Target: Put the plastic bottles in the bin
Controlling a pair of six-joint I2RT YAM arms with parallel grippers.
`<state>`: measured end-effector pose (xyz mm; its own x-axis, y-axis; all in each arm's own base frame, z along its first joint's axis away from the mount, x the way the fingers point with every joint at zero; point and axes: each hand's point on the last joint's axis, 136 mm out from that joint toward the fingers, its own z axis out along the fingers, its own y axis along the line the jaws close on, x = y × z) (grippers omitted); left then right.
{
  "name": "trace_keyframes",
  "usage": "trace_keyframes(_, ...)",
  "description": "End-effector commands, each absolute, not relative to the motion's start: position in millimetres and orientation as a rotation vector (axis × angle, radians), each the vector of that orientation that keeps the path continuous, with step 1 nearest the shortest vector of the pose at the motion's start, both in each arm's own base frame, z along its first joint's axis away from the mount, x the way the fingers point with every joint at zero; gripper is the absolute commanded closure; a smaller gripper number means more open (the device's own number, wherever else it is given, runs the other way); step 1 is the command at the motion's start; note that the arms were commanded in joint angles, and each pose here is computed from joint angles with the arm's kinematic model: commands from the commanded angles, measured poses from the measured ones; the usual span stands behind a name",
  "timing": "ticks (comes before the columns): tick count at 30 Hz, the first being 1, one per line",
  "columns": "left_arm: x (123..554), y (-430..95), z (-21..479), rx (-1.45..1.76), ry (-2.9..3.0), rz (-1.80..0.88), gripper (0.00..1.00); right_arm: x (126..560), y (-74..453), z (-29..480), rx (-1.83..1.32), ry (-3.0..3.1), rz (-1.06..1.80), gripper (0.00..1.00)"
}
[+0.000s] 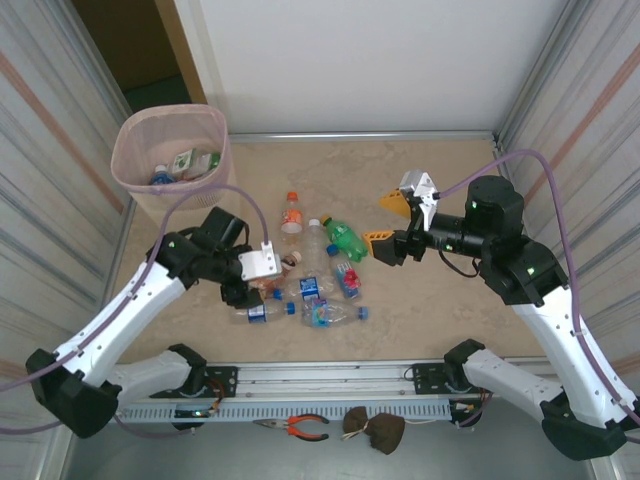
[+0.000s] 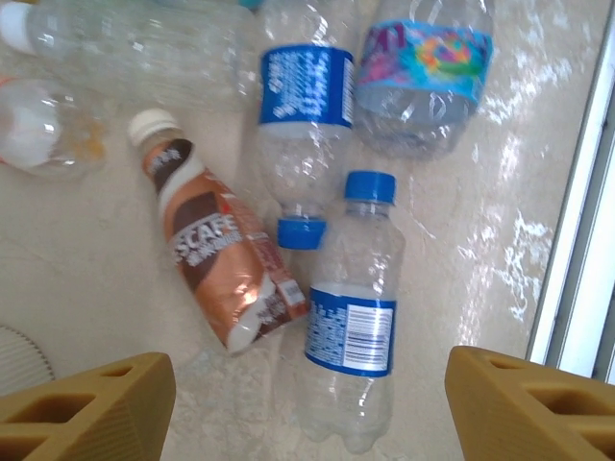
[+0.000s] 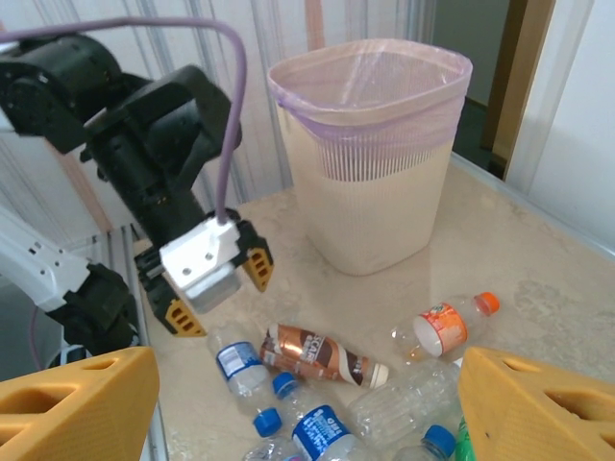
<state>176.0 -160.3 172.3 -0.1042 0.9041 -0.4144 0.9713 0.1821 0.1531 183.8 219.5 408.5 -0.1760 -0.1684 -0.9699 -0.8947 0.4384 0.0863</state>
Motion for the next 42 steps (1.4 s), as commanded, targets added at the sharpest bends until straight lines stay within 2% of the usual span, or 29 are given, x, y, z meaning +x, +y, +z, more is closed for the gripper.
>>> trace_keyframes(1, 169.2, -150.4, 147.3, 1.876, 1.99, -0.099, 0.27, 180.8, 218.6, 406.3, -0.963, 1.623, 0.848, 0.19)
trace_keyframes(11, 156.4, -141.0, 112.8, 1.955, 1.875, -0.004, 0.18, 180.9, 218.4, 402.1, -0.968, 1.628, 0.847, 0.19)
trace_keyframes(22, 150.9, -138.7, 85.7, 2.008, 1.882, -0.017, 0.26, 182.0, 214.9, 398.9, -0.966, 1.625, 0.839, 0.19)
trace_keyframes(42, 143.9, -139.5, 42.6, 2.122, 2.014, -0.08, 0.28, 183.1, 199.6, 387.6, -0.941, 1.608, 0.834, 0.19)
